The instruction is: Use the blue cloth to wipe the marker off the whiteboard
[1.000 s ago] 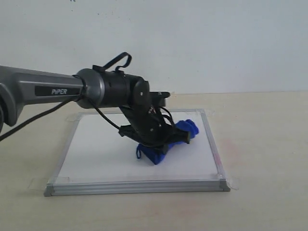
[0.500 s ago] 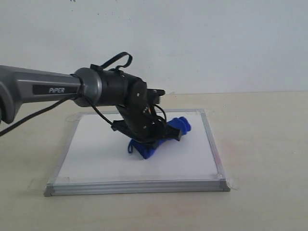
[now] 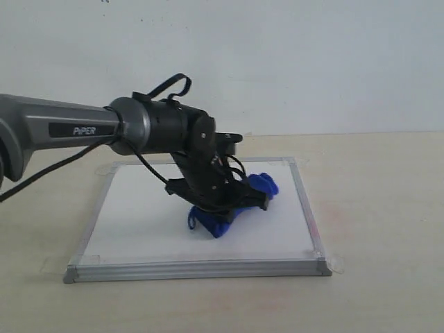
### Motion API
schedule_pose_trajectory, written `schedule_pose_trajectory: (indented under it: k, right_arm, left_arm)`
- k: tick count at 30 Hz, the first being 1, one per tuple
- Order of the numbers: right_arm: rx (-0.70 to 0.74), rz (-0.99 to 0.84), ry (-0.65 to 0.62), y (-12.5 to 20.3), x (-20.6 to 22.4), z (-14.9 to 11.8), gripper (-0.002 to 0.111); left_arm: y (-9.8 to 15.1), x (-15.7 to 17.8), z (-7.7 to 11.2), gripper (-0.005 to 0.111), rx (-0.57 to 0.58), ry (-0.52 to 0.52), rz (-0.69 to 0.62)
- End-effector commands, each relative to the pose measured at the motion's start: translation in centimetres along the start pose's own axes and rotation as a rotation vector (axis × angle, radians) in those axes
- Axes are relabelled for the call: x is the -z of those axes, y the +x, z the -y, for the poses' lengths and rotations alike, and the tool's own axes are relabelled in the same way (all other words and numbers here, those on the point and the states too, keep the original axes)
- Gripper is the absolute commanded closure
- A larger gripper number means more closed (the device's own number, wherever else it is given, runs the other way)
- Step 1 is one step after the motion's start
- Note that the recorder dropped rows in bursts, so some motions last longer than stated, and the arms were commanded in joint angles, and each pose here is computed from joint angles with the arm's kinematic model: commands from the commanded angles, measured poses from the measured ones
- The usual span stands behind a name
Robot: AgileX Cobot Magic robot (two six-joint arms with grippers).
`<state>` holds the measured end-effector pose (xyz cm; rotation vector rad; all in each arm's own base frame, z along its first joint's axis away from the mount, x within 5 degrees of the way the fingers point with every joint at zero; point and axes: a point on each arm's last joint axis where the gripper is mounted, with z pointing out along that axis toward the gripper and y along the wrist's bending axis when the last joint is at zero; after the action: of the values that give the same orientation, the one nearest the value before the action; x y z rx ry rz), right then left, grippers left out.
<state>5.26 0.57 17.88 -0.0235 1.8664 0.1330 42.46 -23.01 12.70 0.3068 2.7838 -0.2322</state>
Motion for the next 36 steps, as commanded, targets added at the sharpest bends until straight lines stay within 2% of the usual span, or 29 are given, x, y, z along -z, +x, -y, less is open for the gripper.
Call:
schedule_pose_trajectory:
  k: [1,3,6,13,16,18,20,26,29,32,36]
  right_arm:
    - [0.001,0.015,0.002,-0.1,0.0,0.0,0.108]
    - [0.001,0.015,0.002,-0.1,0.0,0.0,0.108]
    - [0.001,0.013,0.002,-0.1,0.0,0.0,0.108]
    - [0.001,0.013,0.002,-0.1,0.0,0.0,0.108]
    - [0.001,0.013,0.002,-0.1,0.0,0.0,0.108]
    - [0.001,0.013,0.002,-0.1,0.0,0.0,0.108]
    - [0.001,0.013,0.002,-0.1,0.0,0.0,0.108]
    - [0.001,0.013,0.002,-0.1,0.0,0.0,0.108]
    - [0.001,0.013,0.002,-0.1,0.0,0.0,0.108]
    - [0.001,0.013,0.002,-0.1,0.0,0.0,0.108]
    - [0.001,0.013,0.002,-0.1,0.0,0.0,0.108]
  left_arm:
    - [1.5,-0.6,4.5,0.103,-0.065,0.077,0.008]
    - [1.5,-0.6,4.6,0.103,-0.047,0.071,0.008]
    - [0.9,-0.6,2.6,0.103,-0.002,0.050,0.003]
    - [0.0,-0.8,-4.9,0.103,0.148,-0.018,-0.049]
    - [0.4,-1.0,-6.4,0.103,0.178,-0.031,-0.078]
    - [0.7,-1.2,-6.2,0.103,0.149,-0.028,-0.080]
    - [0.8,-1.3,-5.0,0.103,0.125,-0.001,-0.070]
    - [1.1,-1.5,0.3,0.103,0.009,0.118,0.004]
    - [0.7,-1.5,2.0,0.103,-0.017,0.139,0.095]
    - [0.2,-1.4,2.2,0.103,-0.037,0.135,0.155]
    - [-0.3,-1.4,-0.2,0.103,-0.071,0.060,0.150]
